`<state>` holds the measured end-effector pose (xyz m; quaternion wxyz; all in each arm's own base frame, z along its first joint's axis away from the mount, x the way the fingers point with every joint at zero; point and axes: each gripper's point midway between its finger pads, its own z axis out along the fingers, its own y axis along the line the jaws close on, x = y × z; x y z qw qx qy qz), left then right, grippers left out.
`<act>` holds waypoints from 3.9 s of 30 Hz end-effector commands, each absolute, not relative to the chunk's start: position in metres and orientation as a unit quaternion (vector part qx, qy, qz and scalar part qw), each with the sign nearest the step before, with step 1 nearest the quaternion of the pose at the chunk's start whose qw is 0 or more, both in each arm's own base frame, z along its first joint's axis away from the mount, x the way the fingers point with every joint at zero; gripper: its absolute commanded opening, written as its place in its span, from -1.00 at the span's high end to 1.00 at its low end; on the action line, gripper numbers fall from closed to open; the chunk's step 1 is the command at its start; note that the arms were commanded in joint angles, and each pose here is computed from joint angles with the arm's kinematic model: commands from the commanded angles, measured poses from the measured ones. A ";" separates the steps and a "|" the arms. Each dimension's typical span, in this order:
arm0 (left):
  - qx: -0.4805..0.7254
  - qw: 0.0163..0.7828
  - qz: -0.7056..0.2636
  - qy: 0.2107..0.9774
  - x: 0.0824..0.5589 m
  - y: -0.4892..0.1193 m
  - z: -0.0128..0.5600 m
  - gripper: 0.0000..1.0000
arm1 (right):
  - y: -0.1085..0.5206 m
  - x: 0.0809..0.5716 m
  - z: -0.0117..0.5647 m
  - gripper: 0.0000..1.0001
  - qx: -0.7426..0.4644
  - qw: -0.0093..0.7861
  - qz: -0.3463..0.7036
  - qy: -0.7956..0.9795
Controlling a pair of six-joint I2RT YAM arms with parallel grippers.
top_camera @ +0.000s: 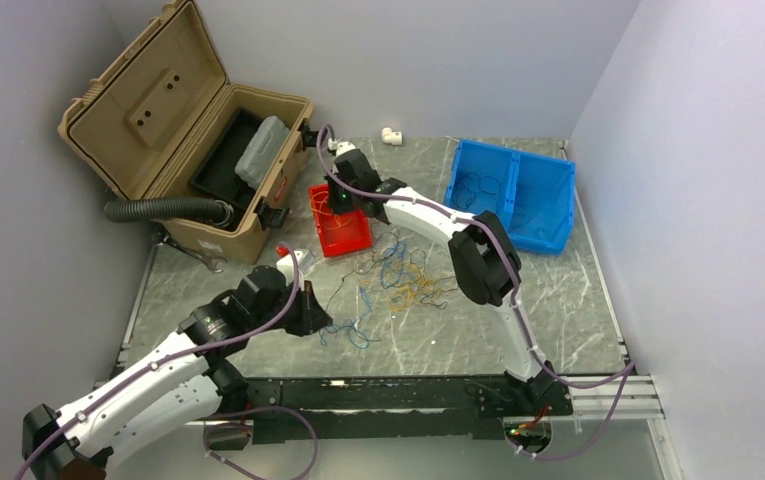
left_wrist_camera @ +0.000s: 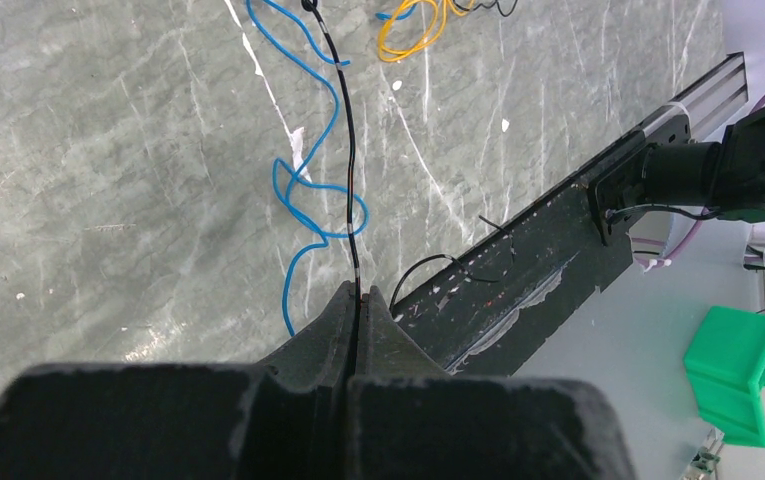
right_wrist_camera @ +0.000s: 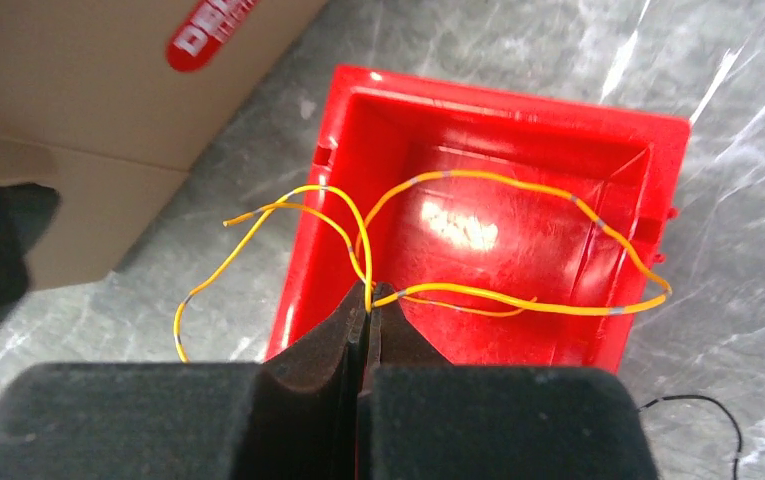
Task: Untangle the cables
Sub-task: Place the cable in the bin, then untie the cable.
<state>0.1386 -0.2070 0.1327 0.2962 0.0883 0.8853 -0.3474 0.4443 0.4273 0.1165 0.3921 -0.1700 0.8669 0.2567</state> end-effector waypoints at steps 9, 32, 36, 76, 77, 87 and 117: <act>0.096 0.315 -0.373 0.867 0.145 -0.219 0.156 1.00 | 0.425 0.444 0.073 0.86 -0.157 0.357 0.230 0.891; 0.106 0.344 -0.322 0.876 0.154 -0.202 0.168 1.00 | 0.346 0.385 0.223 -0.68 -0.142 0.452 0.228 0.851; 0.104 0.362 -0.299 0.877 0.161 -0.194 0.175 1.00 | 0.302 0.354 0.204 -0.74 -0.125 0.440 0.193 0.868; 0.114 0.391 -0.260 0.876 0.179 -0.190 0.192 1.00 | 0.204 0.250 0.098 -0.47 -0.048 0.303 0.146 0.941; 0.115 0.391 -0.260 0.876 0.179 -0.191 0.192 1.00 | 0.205 0.250 0.095 -0.44 -0.048 0.301 0.148 0.941; 0.125 0.388 -0.251 0.878 0.185 -0.194 0.191 1.00 | 0.227 0.250 0.066 -0.11 -0.050 0.259 0.174 0.949; -0.066 0.435 -0.009 0.898 0.200 -0.081 0.204 1.00 | 0.041 0.249 0.346 1.00 0.176 0.589 -0.003 0.789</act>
